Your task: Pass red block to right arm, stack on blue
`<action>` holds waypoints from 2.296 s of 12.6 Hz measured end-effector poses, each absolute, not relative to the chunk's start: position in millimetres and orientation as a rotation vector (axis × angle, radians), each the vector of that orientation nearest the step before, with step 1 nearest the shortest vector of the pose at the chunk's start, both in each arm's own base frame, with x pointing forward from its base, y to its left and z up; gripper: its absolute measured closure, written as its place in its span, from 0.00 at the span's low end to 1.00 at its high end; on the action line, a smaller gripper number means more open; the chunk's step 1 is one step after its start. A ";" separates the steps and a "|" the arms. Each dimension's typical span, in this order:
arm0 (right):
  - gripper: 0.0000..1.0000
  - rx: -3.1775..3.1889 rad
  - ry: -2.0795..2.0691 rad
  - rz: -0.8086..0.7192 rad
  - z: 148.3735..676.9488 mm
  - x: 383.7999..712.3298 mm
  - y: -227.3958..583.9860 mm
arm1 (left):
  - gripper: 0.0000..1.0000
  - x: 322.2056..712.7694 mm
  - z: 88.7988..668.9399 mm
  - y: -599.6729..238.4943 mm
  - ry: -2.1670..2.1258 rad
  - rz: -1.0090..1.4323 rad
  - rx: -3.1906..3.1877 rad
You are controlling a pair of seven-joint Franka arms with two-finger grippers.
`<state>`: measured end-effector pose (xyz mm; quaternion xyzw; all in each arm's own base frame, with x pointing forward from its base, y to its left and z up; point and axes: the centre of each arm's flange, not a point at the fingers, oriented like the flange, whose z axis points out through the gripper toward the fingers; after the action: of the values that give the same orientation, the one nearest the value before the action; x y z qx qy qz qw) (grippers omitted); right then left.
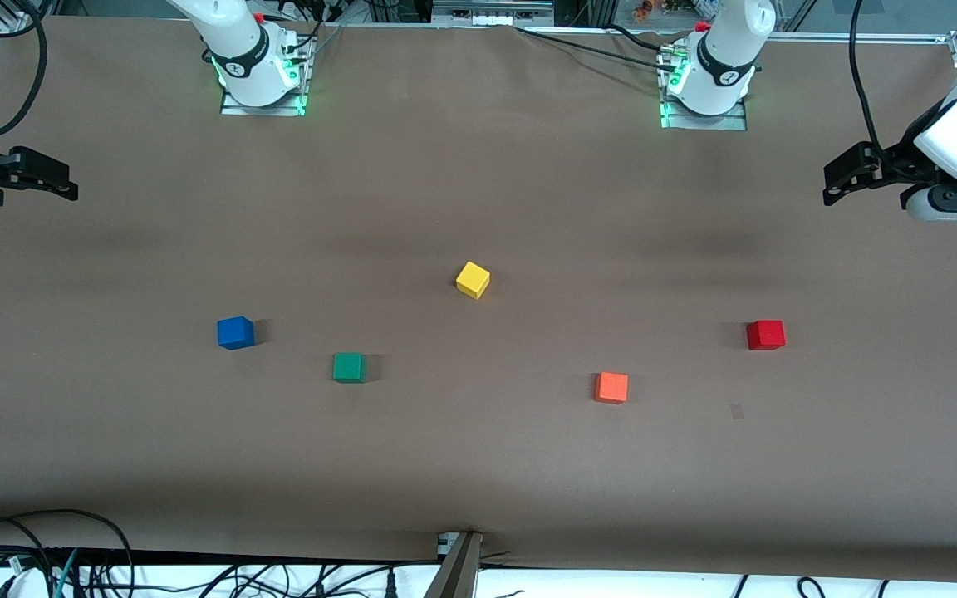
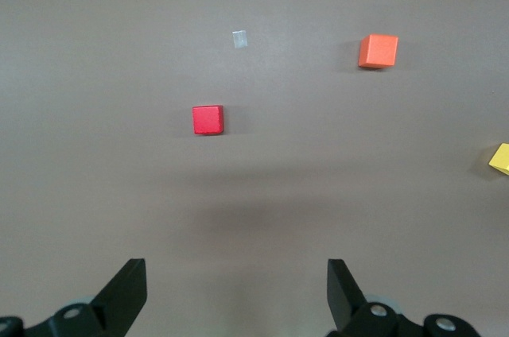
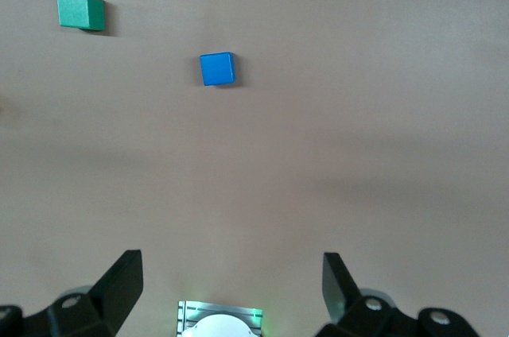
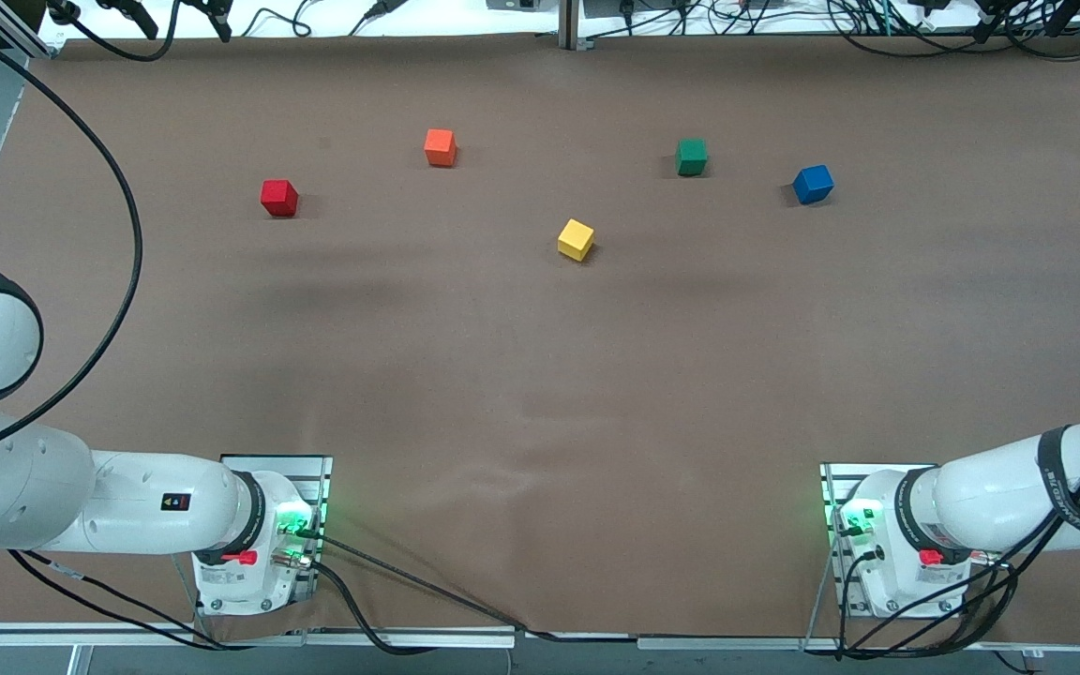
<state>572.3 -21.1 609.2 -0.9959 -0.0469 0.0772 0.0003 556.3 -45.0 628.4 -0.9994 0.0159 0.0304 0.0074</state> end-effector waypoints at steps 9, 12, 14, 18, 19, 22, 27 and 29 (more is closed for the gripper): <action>0.00 -3.128 -0.147 0.243 609.2 572.2 -21.2 | 0.00 556.7 627.8 -40.6 0.037 0.099 -3.125; 0.00 -3.128 -0.146 0.243 609.2 572.2 -21.7 | 0.00 556.7 627.4 -40.5 0.037 0.100 -3.125; 0.00 -3.129 -0.139 0.243 609.2 572.1 -23.9 | 0.00 556.7 627.4 -40.5 0.037 0.101 -3.125; 0.00 -3.129 -0.137 0.243 609.3 572.1 -24.6 | 0.00 556.8 627.3 -38.7 0.032 0.101 -3.125; 0.00 -3.129 -0.137 0.243 609.2 572.1 -24.6 | 0.00 556.8 627.3 -38.5 0.031 0.101 -3.125; 0.00 -3.129 -0.137 0.244 609.2 572.0 -24.6 | 0.00 556.8 627.1 -38.4 0.031 0.102 -3.125; 0.00 -3.129 -0.137 0.244 609.2 572.0 -24.6 | 0.00 557.6 625.2 -38.1 0.030 0.108 -3.125; 0.00 -3.129 -0.137 0.244 609.2 572.0 -24.5 | 0.00 557.6 625.2 -37.1 0.027 0.108 -3.125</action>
<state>572.0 -24.5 609.2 -0.9960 -0.0437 0.0776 0.0003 557.6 -37.1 625.2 -0.9993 0.0088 0.0345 0.0075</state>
